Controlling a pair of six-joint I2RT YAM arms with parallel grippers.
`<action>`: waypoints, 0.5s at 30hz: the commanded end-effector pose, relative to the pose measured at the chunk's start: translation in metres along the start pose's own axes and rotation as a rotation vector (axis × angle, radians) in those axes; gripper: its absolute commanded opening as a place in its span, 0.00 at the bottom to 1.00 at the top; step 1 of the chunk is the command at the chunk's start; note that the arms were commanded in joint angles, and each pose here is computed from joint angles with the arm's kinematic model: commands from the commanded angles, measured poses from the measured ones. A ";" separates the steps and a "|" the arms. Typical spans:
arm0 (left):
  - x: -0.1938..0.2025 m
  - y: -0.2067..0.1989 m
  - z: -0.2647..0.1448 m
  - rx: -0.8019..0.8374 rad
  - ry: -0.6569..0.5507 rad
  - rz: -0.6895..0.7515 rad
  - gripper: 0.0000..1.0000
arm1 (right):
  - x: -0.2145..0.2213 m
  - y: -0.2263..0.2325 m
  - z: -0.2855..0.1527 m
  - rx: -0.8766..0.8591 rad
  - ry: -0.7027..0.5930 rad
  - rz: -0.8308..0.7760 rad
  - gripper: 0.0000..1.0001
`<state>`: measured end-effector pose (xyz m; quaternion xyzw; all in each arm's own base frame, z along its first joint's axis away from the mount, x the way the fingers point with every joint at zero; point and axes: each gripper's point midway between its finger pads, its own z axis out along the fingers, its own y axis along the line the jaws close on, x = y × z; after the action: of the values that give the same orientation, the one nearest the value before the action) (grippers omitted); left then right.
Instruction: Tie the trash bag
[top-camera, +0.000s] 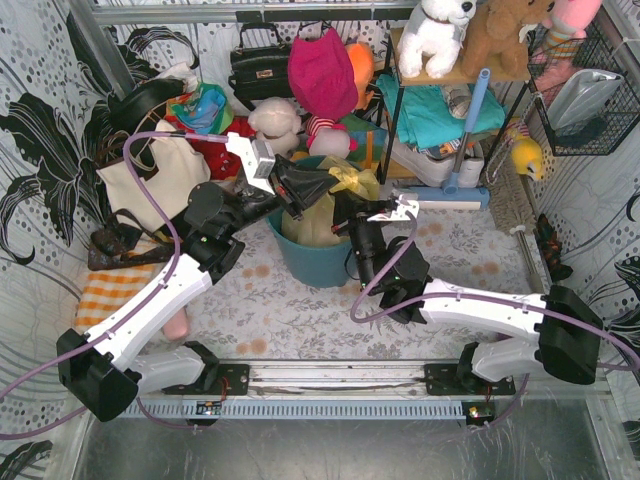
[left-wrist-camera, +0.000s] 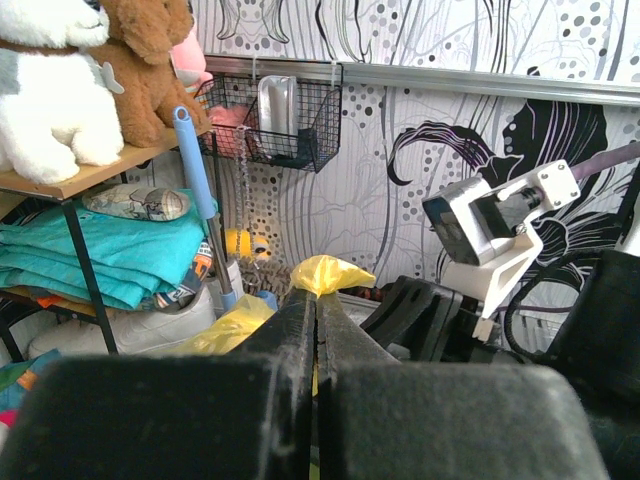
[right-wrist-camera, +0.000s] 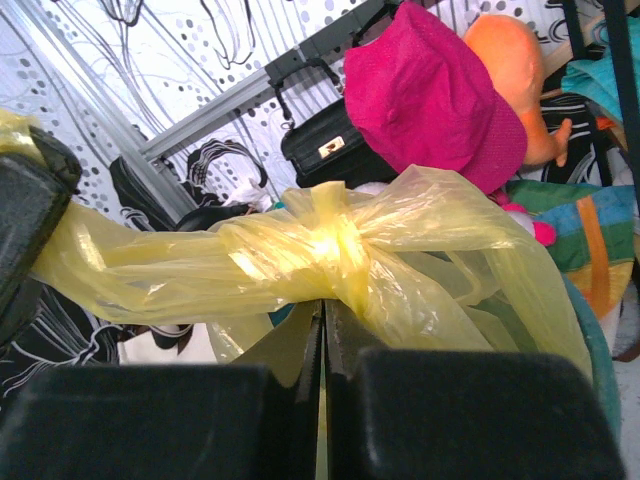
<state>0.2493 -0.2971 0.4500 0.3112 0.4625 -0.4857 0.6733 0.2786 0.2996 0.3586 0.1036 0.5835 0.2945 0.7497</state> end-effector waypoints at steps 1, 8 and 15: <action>-0.014 -0.004 -0.003 0.008 -0.026 0.042 0.13 | -0.023 -0.008 0.004 0.079 -0.091 0.045 0.00; -0.040 0.037 -0.023 -0.301 -0.087 0.051 0.57 | -0.025 -0.011 0.001 0.083 -0.083 0.040 0.00; -0.030 0.088 -0.050 -0.667 -0.044 -0.111 0.62 | -0.027 -0.014 -0.001 0.088 -0.076 0.042 0.00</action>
<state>0.2801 -0.2373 0.4730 0.1420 0.5276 -0.3986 0.7366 0.2824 0.2828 0.3625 0.1398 0.5745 0.2691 0.7603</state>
